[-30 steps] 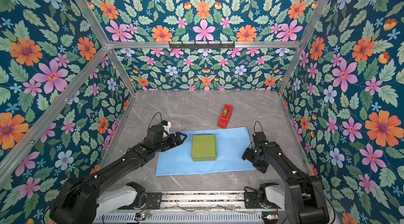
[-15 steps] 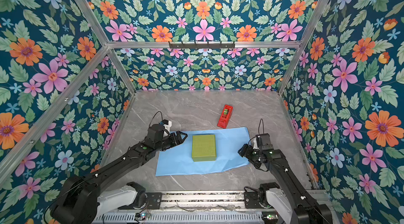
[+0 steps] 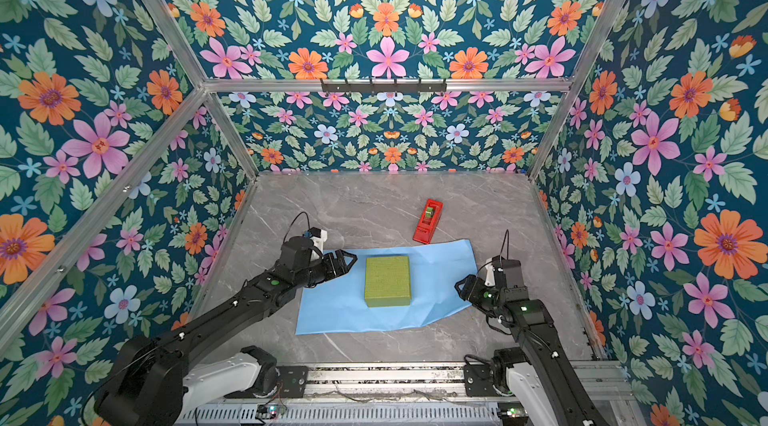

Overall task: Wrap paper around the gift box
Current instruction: 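Grasp the blue paper edge beside the box with the right gripper, then lift the paper edge over the box with right gripper while left reaches over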

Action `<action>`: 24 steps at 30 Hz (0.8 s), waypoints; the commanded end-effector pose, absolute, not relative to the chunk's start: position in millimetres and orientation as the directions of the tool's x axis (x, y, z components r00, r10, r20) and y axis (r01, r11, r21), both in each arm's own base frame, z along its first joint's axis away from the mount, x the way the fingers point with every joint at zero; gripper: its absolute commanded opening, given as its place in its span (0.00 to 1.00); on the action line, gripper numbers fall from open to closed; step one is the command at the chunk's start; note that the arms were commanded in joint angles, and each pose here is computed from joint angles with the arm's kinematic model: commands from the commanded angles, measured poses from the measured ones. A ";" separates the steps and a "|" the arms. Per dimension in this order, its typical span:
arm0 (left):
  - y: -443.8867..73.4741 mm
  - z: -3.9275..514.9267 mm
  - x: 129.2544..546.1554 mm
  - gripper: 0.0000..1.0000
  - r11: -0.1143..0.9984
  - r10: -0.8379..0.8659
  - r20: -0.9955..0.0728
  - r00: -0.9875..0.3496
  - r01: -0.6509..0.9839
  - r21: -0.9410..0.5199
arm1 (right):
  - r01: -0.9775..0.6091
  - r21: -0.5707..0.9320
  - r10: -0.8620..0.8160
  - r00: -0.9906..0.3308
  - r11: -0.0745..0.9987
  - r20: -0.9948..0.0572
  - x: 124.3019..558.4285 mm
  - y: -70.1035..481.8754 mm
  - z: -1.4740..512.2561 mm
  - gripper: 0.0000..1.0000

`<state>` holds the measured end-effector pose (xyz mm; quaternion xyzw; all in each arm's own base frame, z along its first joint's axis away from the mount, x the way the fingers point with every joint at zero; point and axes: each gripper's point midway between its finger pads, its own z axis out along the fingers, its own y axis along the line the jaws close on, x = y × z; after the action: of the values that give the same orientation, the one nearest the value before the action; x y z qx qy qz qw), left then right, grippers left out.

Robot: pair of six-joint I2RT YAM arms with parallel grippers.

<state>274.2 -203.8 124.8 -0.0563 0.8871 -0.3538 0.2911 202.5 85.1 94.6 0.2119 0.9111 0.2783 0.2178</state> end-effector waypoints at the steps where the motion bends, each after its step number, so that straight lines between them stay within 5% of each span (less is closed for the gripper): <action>1: -204.2 128.2 276.4 0.85 0.745 -0.308 -0.492 -0.814 0.114 -0.657 | 0.339 0.558 0.549 -0.793 0.758 -0.264 197.0 74.0 88.2 0.59; 11: -207.7 133.2 273.9 0.85 0.743 -0.306 -0.492 -0.815 0.119 -0.659 | 0.256 0.569 0.502 -0.799 0.782 -0.330 195.7 77.4 94.8 0.16; 24: -249.9 170.5 260.2 0.84 0.683 -0.272 -0.478 -0.836 0.182 -0.707 | -0.023 0.627 0.342 -0.822 0.779 -0.455 199.9 129.9 148.6 0.01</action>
<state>261.4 -242.4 164.9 -0.0220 0.8736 -0.3892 0.2913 194.0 119.0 133.6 0.1148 0.9073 0.3079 0.2622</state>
